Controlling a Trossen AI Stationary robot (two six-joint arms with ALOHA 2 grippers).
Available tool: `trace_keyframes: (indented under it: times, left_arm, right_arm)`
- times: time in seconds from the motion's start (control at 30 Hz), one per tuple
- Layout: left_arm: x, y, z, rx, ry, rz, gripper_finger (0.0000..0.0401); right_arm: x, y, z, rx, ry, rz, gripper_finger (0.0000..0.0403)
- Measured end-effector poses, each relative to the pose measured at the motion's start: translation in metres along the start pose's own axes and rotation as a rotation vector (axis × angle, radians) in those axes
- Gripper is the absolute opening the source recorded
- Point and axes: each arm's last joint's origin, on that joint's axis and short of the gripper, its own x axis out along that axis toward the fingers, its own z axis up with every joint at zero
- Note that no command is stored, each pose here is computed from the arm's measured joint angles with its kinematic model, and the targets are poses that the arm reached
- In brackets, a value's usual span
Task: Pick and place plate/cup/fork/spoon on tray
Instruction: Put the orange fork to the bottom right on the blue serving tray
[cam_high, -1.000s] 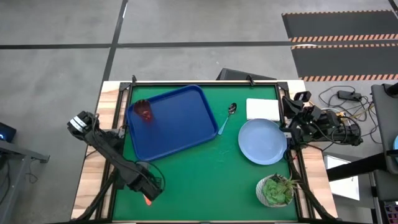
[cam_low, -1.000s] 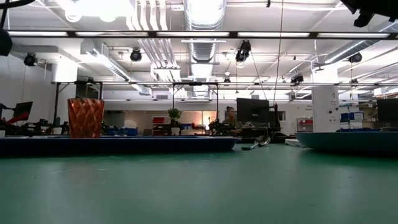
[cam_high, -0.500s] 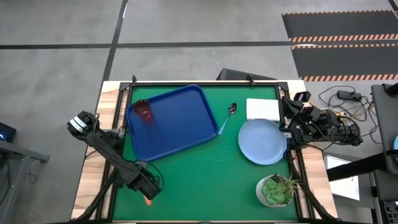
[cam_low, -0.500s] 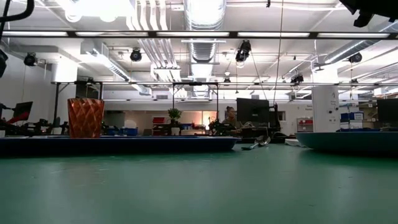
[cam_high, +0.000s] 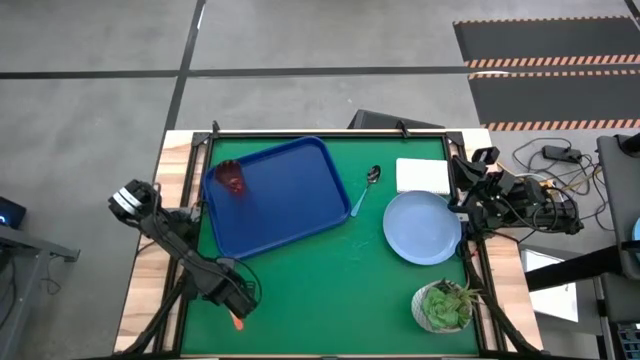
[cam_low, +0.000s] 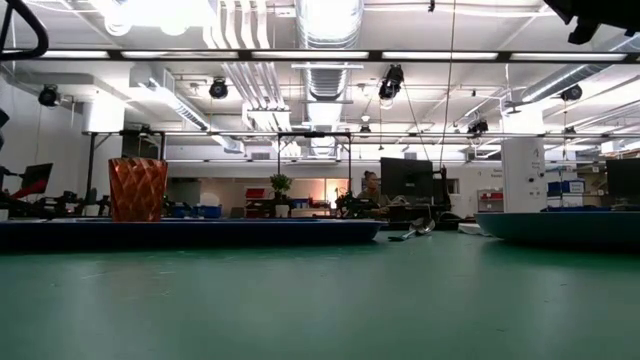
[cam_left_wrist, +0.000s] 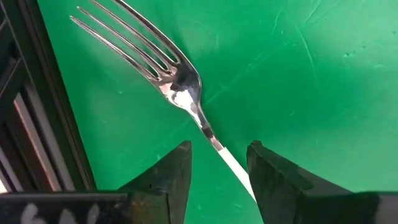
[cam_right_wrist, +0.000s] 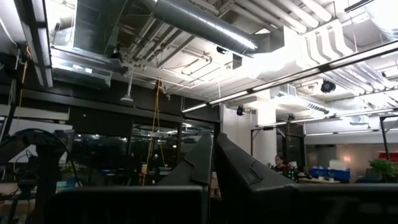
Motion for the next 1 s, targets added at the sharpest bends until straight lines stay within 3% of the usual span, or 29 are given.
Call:
trace_keyframes:
  times: [0.3,0.63,1.0]
  left_arm:
    - [0.009,-0.004,-0.004,0.023,-0.003,0.003,0.0127]
    - [0.008,-0.005,-0.005,0.039,0.017,-0.014,0.0010]
    - [-0.004,-0.006,-0.010,0.074,0.050,-0.067,0.0001]
  right_arm:
    - [0.000,0.000,0.000,-0.002,0.003,0.001,0.0009]
    - [0.000,0.000,0.000,-0.018,0.004,0.001,0.0009]
    - [0.000,0.000,0.000,-0.019,0.004,0.001,0.0009]
